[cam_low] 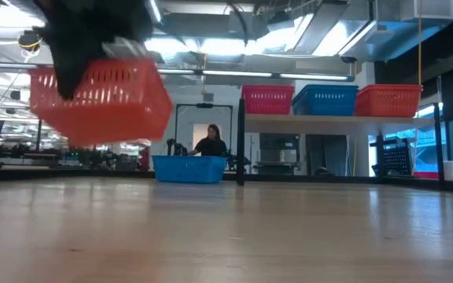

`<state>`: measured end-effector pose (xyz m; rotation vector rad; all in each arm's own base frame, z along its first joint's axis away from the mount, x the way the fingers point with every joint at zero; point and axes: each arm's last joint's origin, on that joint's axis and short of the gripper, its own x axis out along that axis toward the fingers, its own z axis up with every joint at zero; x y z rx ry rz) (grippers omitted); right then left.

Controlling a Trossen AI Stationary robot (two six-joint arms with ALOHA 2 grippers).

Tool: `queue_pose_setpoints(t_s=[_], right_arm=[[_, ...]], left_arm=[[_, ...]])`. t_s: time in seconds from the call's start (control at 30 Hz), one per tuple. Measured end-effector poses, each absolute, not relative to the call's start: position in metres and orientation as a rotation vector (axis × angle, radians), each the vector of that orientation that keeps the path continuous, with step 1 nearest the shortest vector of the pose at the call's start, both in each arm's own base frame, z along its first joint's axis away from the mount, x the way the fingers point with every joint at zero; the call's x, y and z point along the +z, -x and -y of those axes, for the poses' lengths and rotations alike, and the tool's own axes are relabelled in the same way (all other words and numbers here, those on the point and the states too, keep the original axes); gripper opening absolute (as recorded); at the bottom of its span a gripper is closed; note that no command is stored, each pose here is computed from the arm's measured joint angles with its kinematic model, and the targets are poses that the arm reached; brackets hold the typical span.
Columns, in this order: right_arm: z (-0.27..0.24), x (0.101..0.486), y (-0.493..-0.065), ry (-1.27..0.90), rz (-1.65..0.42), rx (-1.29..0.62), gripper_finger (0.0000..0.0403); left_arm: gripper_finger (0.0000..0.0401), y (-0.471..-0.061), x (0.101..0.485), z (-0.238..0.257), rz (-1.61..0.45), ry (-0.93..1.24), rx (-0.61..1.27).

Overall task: Stack baskets on shelf by color
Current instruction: Stack the orange bin on top of the stacked orange bins on the shelf

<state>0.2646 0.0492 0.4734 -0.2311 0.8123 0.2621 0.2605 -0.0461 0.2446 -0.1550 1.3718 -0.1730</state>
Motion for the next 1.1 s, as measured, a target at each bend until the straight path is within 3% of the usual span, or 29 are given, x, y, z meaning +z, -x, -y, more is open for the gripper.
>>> queue_pose_setpoints(t_s=[0.53,0.67,0.83,1.0,1.1], right_arm=[[-0.053,0.437,-0.292,0.298,-0.822,0.287,0.0081],[-0.050,0.437,-0.292,0.283,-0.844,0.166,0.0081],[-0.043,0.439,-0.285,0.276,-0.859,-0.060,0.0081],[-0.044,0.441,-0.287,0.347,-0.840,-0.034,0.0081],[-0.044,0.441,-0.288,0.408,-0.829,-0.007,0.0081]], left_arm=[[0.0000,-0.239,0.384,0.044,-0.881,-0.361,-0.109],[0.0000,-0.235,0.408,0.043,-0.808,-0.550,-0.060],[0.0000,-0.234,0.425,0.037,-0.772,-0.663,-0.023],[0.0000,-0.233,0.422,0.035,-0.800,-0.800,-0.154],[0.0000,-0.233,0.420,0.038,-0.791,-0.772,-0.274]])
